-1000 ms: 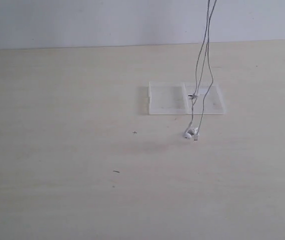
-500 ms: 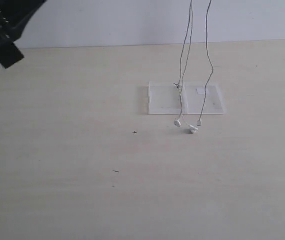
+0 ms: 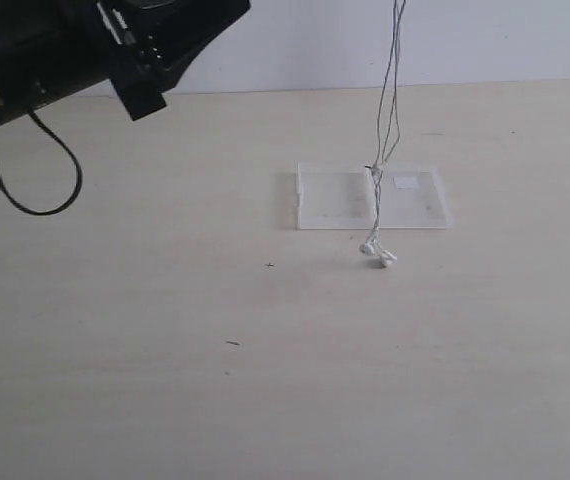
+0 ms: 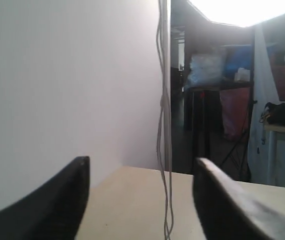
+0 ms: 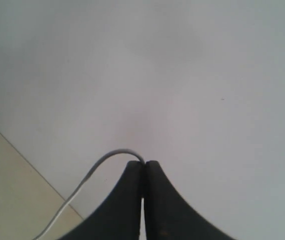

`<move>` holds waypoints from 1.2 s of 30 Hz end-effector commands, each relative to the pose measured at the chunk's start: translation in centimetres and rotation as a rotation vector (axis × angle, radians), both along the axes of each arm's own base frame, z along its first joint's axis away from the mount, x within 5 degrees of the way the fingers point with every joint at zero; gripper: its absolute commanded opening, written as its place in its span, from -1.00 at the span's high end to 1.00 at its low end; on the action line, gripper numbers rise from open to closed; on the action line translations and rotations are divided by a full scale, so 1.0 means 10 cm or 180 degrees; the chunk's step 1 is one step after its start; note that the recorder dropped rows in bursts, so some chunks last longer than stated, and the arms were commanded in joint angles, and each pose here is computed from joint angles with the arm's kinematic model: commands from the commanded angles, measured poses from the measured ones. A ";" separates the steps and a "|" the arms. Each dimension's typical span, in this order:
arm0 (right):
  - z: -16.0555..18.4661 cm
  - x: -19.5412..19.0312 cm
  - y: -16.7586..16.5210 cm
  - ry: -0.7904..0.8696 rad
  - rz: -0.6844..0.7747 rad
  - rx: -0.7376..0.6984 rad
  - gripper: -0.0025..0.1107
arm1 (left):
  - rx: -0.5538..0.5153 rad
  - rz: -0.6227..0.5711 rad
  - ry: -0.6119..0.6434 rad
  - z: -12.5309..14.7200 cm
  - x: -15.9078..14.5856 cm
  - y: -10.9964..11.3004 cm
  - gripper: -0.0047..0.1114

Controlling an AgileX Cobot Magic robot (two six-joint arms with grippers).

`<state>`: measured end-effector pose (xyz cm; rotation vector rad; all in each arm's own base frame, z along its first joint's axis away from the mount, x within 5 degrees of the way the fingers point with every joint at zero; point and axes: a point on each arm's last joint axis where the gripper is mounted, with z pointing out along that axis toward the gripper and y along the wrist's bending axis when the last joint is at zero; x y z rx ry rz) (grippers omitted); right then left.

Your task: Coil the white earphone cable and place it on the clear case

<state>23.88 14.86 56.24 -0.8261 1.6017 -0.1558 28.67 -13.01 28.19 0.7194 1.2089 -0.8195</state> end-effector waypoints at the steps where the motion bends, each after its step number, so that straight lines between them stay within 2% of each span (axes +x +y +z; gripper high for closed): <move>1: 0.02 -0.05 -0.02 0.0081 0.0025 0.0104 0.96 | 0.0147 -0.0077 0.0070 -0.04 0.09 -0.22 -0.41; 5: 0.00 -0.06 -0.02 0.0199 0.0006 0.0162 0.96 | 0.0233 -0.0152 0.0149 -0.13 0.14 -0.37 -0.45; 12: -0.01 -0.07 -0.03 0.0277 -0.0014 0.0217 0.96 | 0.0363 -0.0246 0.0009 -0.24 0.17 -0.54 -0.45; 20: 0.01 -0.10 -0.06 0.0257 -0.0014 0.0234 0.96 | 0.0333 -0.0176 -0.0012 -0.24 0.19 -0.53 -0.45; 26: 0.01 -0.10 -0.06 0.0270 -0.0018 0.0228 0.96 | 0.0487 -0.0050 0.0102 -0.29 0.23 -0.51 -0.45; 36: 0.01 -0.10 -0.06 0.0270 -0.0018 0.0228 0.96 | 0.0408 0.0125 0.0248 -0.29 0.27 -0.50 -0.45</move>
